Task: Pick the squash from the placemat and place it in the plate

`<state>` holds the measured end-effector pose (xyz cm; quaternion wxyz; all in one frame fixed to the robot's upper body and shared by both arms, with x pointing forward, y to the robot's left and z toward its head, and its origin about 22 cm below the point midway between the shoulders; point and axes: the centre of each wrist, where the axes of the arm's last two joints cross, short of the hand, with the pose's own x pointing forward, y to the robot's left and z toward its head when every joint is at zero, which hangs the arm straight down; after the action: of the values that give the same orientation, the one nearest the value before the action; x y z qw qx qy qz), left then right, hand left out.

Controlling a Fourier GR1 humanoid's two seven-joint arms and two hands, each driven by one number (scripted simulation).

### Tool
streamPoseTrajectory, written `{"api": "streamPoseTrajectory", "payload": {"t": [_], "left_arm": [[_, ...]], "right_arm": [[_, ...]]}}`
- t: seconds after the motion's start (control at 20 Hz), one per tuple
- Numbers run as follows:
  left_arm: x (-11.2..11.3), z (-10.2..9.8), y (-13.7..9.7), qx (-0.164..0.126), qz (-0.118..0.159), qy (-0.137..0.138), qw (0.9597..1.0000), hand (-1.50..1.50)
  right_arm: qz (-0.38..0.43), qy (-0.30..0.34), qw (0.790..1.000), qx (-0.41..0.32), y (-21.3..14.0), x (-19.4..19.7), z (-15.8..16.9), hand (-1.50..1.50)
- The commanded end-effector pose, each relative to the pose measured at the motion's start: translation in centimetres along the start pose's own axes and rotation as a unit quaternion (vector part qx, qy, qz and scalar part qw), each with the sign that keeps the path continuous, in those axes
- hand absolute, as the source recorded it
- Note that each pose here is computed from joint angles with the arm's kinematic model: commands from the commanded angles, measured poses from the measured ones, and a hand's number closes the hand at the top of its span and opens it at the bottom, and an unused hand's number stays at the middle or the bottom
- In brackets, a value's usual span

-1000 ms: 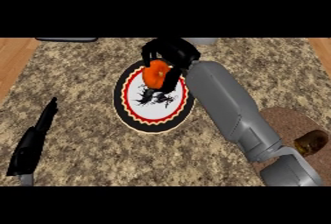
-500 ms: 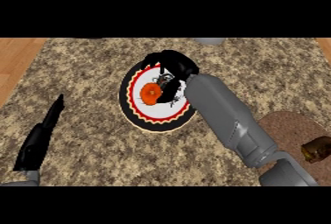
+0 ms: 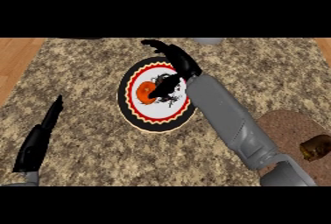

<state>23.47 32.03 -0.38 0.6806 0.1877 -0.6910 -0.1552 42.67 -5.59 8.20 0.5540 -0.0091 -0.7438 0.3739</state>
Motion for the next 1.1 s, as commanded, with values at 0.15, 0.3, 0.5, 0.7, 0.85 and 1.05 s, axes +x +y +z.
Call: {"api": "streamPoseTrajectory", "payload": {"t": [0.15, 0.3, 0.5, 0.7, 0.85, 1.05], "left_arm": [[0.7, 1.2, 2.3, 0.009, -0.004, 0.009, 0.9999, 0.00], [0.6, -0.1, 0.6, 0.007, 0.002, -0.002, 1.0000, 0.00], [0.1, 0.8, 0.9, 0.009, 0.005, -0.007, 0.9999, 0.00], [0.9, 0.5, 0.8, -0.001, -0.002, -0.007, 1.0000, 0.00], [0.1, 0.1, 0.6, -0.003, 0.004, -0.004, 1.0000, 0.00], [0.9, -0.4, -0.2, 0.008, -0.001, -0.002, 1.0000, 0.00]], "right_arm": [[-0.094, 0.031, 0.990, -0.101, -4.4, -1.3, 0.1, -1.50], [-0.174, 0.006, 0.978, -0.116, -6.4, -3.0, 1.3, -1.50], [-0.185, -0.006, 0.974, -0.128, -10.8, -6.2, 4.1, -1.50], [-0.187, -0.037, 0.972, -0.135, -14.5, -7.8, 6.5, -1.50], [-0.169, -0.052, 0.976, -0.129, -15.0, -9.1, 8.0, -1.50], [-0.154, -0.042, 0.980, -0.122, -17.1, -9.4, 9.0, -1.50]]}}
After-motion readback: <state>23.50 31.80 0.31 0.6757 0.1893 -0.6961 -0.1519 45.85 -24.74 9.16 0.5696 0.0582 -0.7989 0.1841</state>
